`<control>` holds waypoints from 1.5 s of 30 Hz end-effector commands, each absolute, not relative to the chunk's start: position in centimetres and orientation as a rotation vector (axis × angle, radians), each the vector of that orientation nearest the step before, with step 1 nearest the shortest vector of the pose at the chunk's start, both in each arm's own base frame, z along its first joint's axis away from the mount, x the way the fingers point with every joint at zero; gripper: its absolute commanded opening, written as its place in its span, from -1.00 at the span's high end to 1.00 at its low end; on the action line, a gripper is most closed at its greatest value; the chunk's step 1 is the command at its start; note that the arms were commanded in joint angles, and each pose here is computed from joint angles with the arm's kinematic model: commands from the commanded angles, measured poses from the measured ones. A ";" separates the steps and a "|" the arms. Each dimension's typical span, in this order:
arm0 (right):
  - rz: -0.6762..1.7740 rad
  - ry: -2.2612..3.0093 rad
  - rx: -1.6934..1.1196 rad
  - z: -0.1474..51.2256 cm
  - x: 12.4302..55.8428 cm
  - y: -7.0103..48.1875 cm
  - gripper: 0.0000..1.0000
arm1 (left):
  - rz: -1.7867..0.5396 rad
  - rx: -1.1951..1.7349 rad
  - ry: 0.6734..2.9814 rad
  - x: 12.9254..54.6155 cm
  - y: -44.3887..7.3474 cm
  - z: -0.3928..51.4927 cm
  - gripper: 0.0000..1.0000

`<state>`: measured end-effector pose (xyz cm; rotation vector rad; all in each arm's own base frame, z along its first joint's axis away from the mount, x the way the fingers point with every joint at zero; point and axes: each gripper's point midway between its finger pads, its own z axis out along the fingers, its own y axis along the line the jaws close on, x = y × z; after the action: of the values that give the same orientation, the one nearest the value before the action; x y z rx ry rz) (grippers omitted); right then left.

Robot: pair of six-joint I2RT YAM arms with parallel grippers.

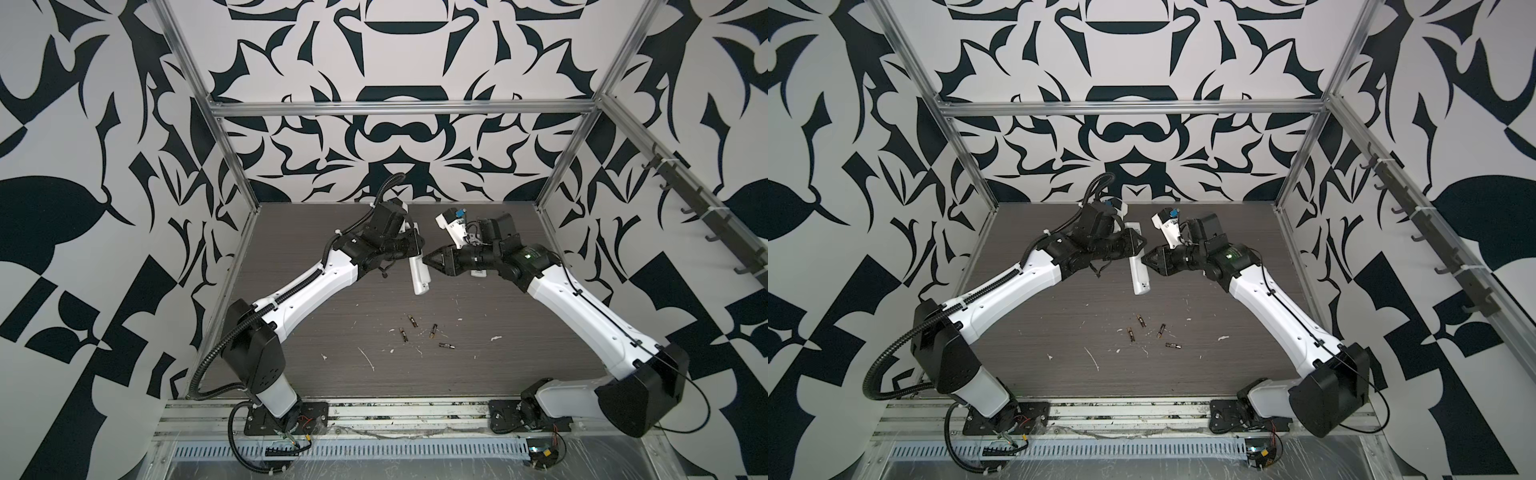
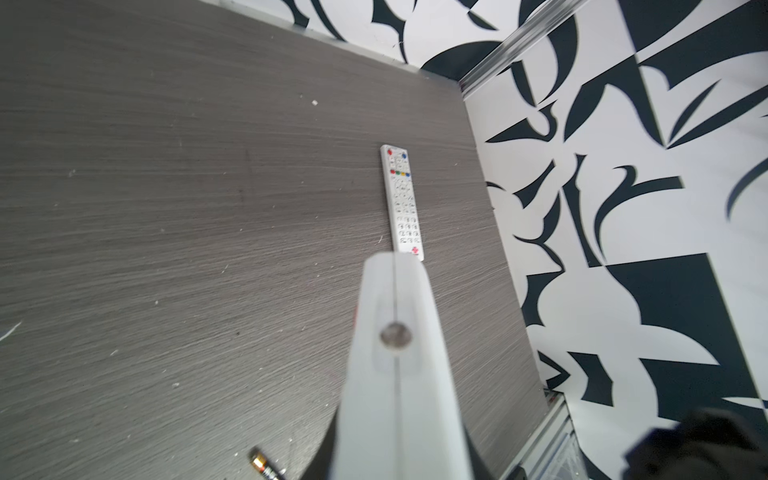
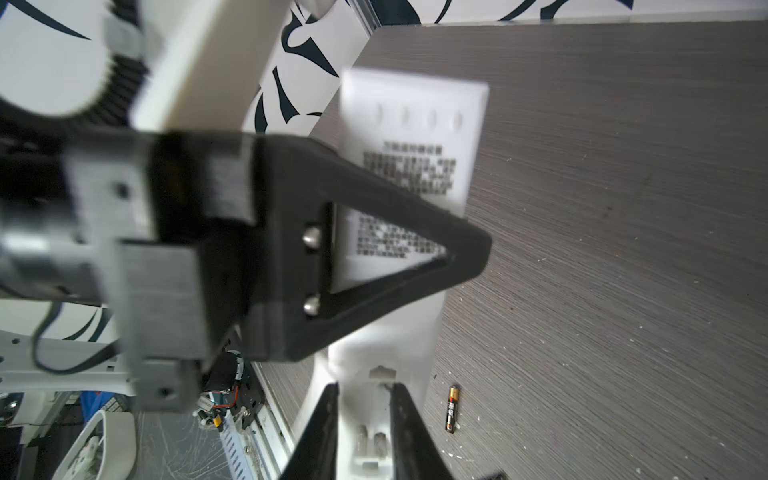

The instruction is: Load the batteries into the remote control

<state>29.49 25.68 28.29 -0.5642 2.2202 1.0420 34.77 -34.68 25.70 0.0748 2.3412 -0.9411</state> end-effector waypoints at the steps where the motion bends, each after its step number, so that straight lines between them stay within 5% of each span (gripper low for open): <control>1: 1.004 2.105 -0.599 31.8 29.1 25.3 0.68 | -0.966 -0.040 2.322 35.2 -32.8 25.9 1.00; 10: 0.897 2.222 -0.549 28.5 30.0 24.3 0.67 | -0.959 -0.169 2.346 35.8 -28.0 22.1 1.00; 25: 0.697 2.491 -0.532 22.6 28.8 22.4 0.04 | -0.807 -0.272 2.393 35.9 -20.5 20.0 1.00; 39: 0.601 2.611 -0.914 18.9 19.9 27.1 -0.43 | -0.745 -0.420 2.481 32.9 -15.4 18.6 1.00; 45: 0.552 2.638 -1.105 16.7 14.4 29.8 -0.46 | -0.646 -0.620 2.524 30.9 -10.1 17.5 1.00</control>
<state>16.11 29.45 18.15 -1.0772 2.5876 0.6116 33.08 -12.49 18.93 -0.5211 2.4544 -0.7062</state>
